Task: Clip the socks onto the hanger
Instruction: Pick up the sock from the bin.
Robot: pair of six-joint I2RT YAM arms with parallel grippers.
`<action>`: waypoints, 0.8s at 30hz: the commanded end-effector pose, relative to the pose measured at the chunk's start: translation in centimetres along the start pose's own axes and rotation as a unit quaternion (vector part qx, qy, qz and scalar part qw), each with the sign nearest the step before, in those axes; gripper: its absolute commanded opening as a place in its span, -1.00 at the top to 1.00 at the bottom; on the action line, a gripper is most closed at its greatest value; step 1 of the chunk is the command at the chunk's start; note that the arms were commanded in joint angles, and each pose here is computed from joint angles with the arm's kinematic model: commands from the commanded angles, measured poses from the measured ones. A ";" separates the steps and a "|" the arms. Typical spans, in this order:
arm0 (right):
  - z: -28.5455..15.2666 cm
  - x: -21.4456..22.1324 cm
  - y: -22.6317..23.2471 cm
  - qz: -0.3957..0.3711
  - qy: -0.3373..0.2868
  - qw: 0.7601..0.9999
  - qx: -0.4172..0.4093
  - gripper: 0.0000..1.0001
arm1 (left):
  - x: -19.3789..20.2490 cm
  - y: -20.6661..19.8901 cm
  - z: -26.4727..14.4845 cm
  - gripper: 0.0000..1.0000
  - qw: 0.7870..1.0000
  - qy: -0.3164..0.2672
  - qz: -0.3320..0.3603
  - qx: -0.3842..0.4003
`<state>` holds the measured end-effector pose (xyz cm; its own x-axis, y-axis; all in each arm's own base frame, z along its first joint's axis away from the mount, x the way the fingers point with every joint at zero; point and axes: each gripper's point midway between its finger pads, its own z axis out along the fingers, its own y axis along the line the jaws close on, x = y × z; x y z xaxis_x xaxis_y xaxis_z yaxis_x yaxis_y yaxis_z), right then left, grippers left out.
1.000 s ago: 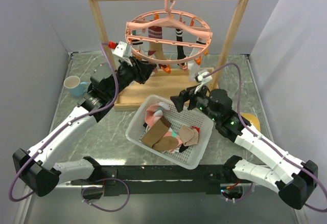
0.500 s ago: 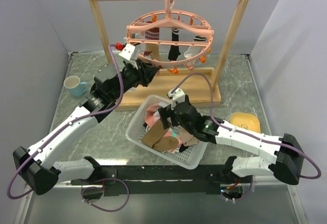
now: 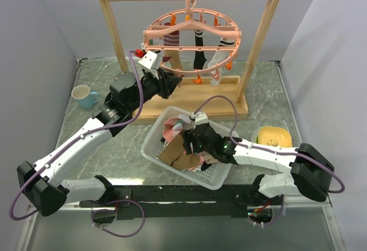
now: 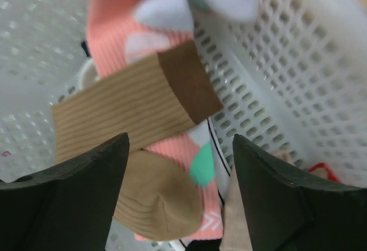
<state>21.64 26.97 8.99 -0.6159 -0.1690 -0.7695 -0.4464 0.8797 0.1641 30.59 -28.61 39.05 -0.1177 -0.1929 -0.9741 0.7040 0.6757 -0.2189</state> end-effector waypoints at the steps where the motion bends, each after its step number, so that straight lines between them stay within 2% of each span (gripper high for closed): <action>1: 1.2 0.6 0.4 0.093 -0.005 0.995 -0.043 -0.50 | 0.3 -1.1 0.4 0.98 1.000 0.014 0.011 0.024; 5: 2.0 1.0 -0.9 0.132 -0.013 0.989 -0.065 -0.37 | 0.9 -0.8 0.8 0.98 1.000 0.023 0.008 0.019; 6: 2.2 0.1 -0.5 0.138 -0.031 0.986 -0.083 -0.36 | 1.0 -0.9 0.9 0.98 0.999 0.024 0.007 0.021; 11: 2.7 -0.3 -0.4 0.168 -0.041 0.976 -0.132 -0.19 | 1.3 -0.7 1.0 0.98 0.999 0.027 0.005 0.018; 19: 4.0 0.0 -0.4 0.183 -0.043 0.972 -0.143 -0.16 | 1.7 -0.8 0.7 0.98 0.999 0.031 0.000 0.021; 24: 4.3 0.0 -0.3 0.189 -0.046 0.970 -0.146 -0.08 | 1.6 -1.0 0.5 0.98 0.999 0.028 0.001 0.024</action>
<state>23.78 27.94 5.10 -0.7445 0.1451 -0.6517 -0.3557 0.7399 0.5710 31.30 -29.40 37.89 -0.1401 -0.1713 -0.9752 0.7027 0.6767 -0.2198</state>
